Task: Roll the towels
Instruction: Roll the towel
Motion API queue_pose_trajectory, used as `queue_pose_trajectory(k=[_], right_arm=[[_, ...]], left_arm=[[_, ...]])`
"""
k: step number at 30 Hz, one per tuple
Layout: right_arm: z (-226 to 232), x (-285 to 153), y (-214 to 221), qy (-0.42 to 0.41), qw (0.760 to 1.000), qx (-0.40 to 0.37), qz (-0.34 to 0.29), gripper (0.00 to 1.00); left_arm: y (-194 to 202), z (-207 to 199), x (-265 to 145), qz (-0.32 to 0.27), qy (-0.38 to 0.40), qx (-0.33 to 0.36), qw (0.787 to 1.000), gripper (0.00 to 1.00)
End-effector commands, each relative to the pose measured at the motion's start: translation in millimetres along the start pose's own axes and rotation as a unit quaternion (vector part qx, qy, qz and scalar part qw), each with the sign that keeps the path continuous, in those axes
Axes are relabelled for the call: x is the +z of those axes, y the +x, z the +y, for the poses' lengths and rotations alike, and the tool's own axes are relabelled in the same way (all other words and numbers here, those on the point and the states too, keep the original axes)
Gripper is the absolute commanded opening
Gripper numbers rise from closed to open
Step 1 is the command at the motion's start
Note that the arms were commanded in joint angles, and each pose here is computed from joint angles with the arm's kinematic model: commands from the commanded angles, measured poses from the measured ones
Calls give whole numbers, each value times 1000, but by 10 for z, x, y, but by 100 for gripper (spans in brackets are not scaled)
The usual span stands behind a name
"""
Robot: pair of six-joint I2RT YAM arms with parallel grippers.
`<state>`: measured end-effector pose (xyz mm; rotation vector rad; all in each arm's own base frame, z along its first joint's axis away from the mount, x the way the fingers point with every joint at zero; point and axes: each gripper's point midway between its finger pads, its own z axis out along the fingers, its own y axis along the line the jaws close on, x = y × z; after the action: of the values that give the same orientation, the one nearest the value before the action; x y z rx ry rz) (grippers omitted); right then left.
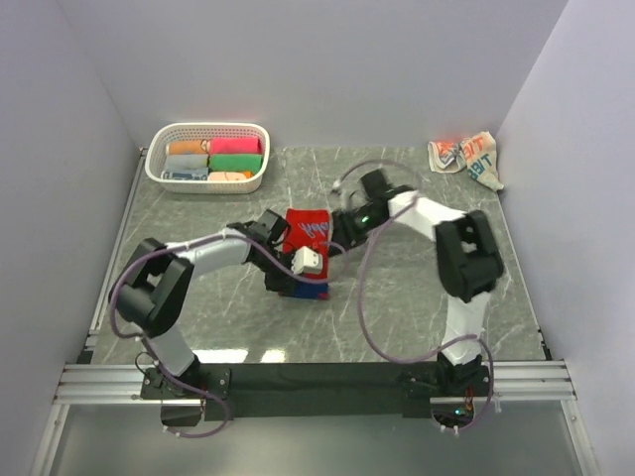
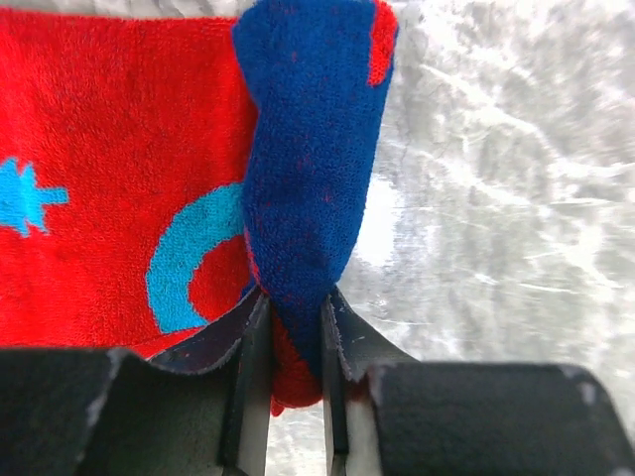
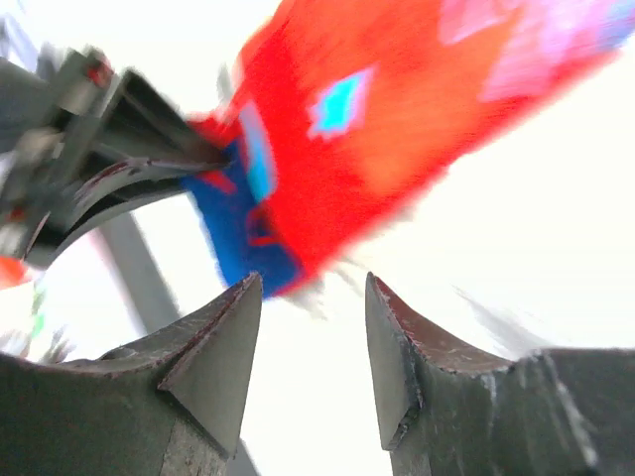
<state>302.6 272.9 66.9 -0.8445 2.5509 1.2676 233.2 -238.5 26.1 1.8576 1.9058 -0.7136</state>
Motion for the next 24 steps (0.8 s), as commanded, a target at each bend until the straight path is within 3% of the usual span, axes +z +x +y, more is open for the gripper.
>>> queue_pose_trajectory(k=[1,6,8,9,12,16,18,21,22,24], right_arm=[[-135,-687,-487,93,985,-62,-129,54],[-34,-1259,-543,159,959,-125,-198,50],[-65,-1281,-452,177,954,-132,-202,44],[-16,-1317,-444,179,951,-137,-211,37],[144,-1299,-381,163,953,-151,-205,28],[346,-1036,-142,142,955,-216,-143,19],[505,-857,-88,144,948,-257,-124,19],[680,-574,-41,160,928,-321,-105,34],[695,-506,-41,165,921,-338,-101,44],[810,-274,-41,162,908,-377,-86,50]], left_arm=[[259,-403,7,41,111,-128,985,13],[249,-274,-75,37,169,-239,955,15],[228,-133,-53,28,187,-261,946,16],[216,-62,-63,20,204,-285,936,16],[237,47,-75,13,222,-307,925,17],[294,167,-10,27,233,-324,917,18],[310,185,6,32,236,-326,915,19],[355,216,48,41,239,-333,911,20],[360,226,55,42,237,-334,911,20],[372,236,67,44,233,-335,912,20]])
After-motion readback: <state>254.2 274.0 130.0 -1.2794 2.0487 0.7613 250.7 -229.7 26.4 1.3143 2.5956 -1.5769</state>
